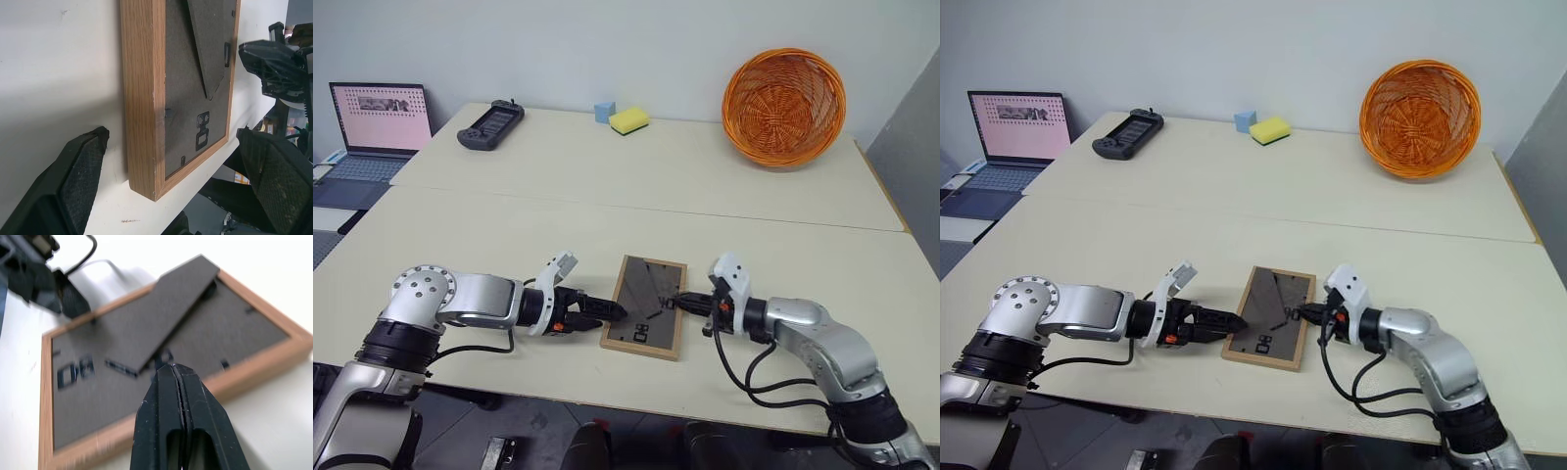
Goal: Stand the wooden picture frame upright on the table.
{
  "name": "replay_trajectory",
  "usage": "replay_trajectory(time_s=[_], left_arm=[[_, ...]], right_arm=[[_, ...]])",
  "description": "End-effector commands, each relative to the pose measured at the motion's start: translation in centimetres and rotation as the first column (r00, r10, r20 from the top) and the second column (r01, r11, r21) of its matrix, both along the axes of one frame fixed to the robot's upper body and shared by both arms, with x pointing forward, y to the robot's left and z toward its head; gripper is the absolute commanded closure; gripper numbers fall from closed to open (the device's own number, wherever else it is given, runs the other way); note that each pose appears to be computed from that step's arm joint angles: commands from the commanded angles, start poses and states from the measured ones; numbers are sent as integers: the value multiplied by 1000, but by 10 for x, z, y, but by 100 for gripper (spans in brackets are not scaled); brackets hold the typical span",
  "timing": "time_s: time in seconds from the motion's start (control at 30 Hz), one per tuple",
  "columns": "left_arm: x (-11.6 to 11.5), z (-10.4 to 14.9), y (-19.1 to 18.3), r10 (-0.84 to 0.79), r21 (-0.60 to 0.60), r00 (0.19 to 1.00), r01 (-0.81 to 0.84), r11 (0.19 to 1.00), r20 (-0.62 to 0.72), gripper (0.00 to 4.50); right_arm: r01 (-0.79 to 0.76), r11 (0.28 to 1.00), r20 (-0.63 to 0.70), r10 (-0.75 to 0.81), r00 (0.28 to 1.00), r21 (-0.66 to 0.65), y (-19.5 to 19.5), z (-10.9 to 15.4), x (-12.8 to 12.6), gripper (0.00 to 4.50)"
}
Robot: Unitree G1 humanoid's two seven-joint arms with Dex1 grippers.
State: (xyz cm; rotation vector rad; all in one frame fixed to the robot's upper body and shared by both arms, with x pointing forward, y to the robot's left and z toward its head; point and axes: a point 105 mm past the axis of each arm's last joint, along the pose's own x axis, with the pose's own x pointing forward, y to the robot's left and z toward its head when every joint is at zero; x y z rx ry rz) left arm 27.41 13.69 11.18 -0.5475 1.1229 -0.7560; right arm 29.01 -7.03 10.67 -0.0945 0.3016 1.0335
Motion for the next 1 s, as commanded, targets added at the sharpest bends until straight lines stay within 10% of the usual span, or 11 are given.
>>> replay_trajectory(time_s=[0.03, 0.53, 1.0], left_arm=[[-4, -8, 0, -13, 23, 999, 13, 1000, -29, 2], [-2, -6, 3, 5, 26, 1000, -4, 1000, -21, 2], [1, -4, 1, 10, 19, 1000, -10, 1000, -8, 2]], right_arm=[[5, 1000, 26, -6, 1000, 30, 6, 10, 5, 450], [25, 993, 43, -20, 999, -114, -52, 13, -4, 450], [0, 999, -57, -2, 998, -35, -18, -16, -14, 450]])
